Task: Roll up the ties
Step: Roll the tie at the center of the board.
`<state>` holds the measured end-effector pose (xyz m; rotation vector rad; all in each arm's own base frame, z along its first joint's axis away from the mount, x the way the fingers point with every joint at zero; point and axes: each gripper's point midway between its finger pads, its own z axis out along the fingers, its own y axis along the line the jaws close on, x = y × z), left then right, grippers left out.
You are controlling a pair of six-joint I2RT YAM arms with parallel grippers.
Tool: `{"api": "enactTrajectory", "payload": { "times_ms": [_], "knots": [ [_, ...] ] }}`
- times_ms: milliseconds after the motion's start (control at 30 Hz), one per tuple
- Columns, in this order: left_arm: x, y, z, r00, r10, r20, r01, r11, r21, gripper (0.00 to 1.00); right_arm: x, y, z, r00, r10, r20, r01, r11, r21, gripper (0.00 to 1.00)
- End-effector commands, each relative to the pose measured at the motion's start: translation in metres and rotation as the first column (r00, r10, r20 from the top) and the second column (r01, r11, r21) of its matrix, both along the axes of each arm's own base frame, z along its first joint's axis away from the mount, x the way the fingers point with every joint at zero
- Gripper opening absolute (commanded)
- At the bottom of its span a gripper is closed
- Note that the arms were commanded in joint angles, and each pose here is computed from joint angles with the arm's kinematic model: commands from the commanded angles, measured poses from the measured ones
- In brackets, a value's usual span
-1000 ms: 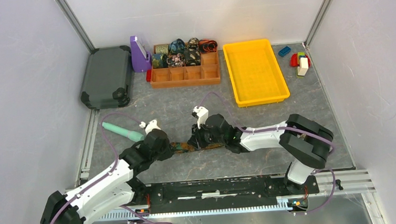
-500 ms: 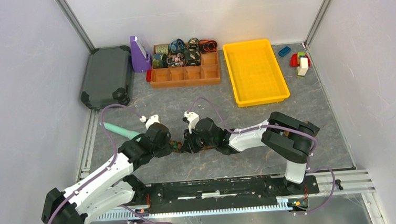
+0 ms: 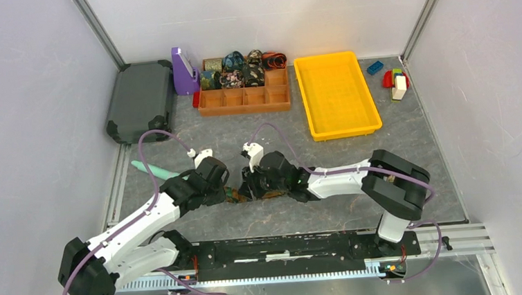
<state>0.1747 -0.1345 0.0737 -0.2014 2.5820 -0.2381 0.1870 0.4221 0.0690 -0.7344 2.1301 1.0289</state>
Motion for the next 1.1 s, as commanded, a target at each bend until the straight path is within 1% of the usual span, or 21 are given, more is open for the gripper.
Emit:
{"api": "enactTrajectory", "payload": {
  "times_ms": [0, 167, 467, 633, 833, 1067],
  "knots": [
    [0.006, 0.0, 0.012, 0.999, -0.036, 0.037, 0.035, 0.999, 0.029, 0.02, 0.018, 0.0, 0.029, 0.996, -0.047, 0.079, 0.044, 0.998, 0.038, 0.29],
    [0.007, -0.002, 0.015, 0.998, -0.04, 0.04, 0.039, 0.999, 0.024, 0.02, 0.021, 0.01, 0.018, 0.998, -0.04, 0.053, 0.038, 0.999, 0.037, 0.26],
    [0.008, -0.004, 0.017, 0.998, -0.053, 0.038, 0.052, 0.998, 0.024, 0.02, 0.006, 0.032, -0.005, 1.0, 0.009, -0.003, -0.009, 0.999, 0.05, 0.25],
    [0.009, -0.006, 0.017, 0.998, -0.058, 0.031, 0.057, 0.998, 0.025, 0.02, 0.004, 0.04, -0.008, 0.999, 0.029, -0.014, -0.028, 0.998, 0.06, 0.25],
    [0.012, -0.016, 0.018, 0.997, -0.073, 0.025, 0.073, 0.997, 0.012, 0.02, 0.0, 0.041, -0.011, 0.999, 0.046, -0.02, -0.045, 0.997, 0.062, 0.24],
    [0.013, -0.031, 0.007, 0.995, -0.097, -0.003, 0.097, 0.995, 0.018, 0.02, 0.0, 0.037, -0.012, 0.999, 0.053, -0.009, -0.053, 0.998, 0.043, 0.25]
  ]
}}
